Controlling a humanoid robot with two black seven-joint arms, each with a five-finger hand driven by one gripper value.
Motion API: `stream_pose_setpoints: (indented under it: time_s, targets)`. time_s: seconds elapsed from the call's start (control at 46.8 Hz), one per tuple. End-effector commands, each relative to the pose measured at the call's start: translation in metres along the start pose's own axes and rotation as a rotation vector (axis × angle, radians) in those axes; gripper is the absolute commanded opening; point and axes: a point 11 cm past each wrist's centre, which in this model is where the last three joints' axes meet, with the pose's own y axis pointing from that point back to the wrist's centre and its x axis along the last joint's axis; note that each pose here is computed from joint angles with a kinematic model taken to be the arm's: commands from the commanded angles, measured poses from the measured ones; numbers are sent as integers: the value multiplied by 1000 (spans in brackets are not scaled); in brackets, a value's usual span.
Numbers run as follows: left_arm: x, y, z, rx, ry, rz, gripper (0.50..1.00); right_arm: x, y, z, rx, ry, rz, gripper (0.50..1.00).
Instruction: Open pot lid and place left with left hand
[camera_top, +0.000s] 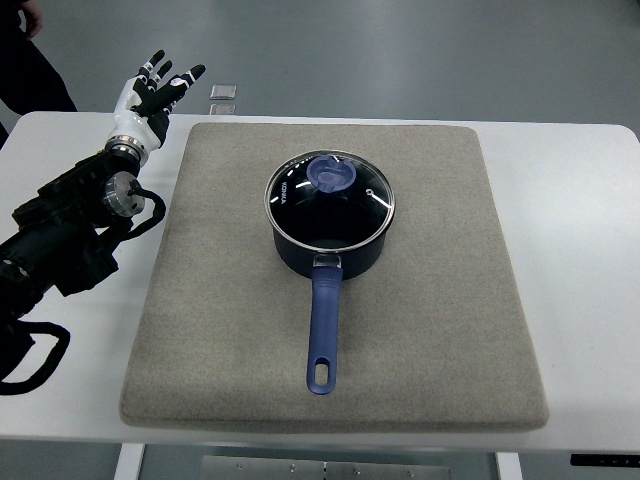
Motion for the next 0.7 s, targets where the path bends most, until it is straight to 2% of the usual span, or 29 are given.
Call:
stream_pose_setpoints:
  time_s: [0.0,0.684]
  targets:
    - [1,0,0,0,-1,3,988,0,0,0,-1,0,0,917]
    - [-2,0,0,-4,-3,-4,988,0,0,0,0,0,0,917]
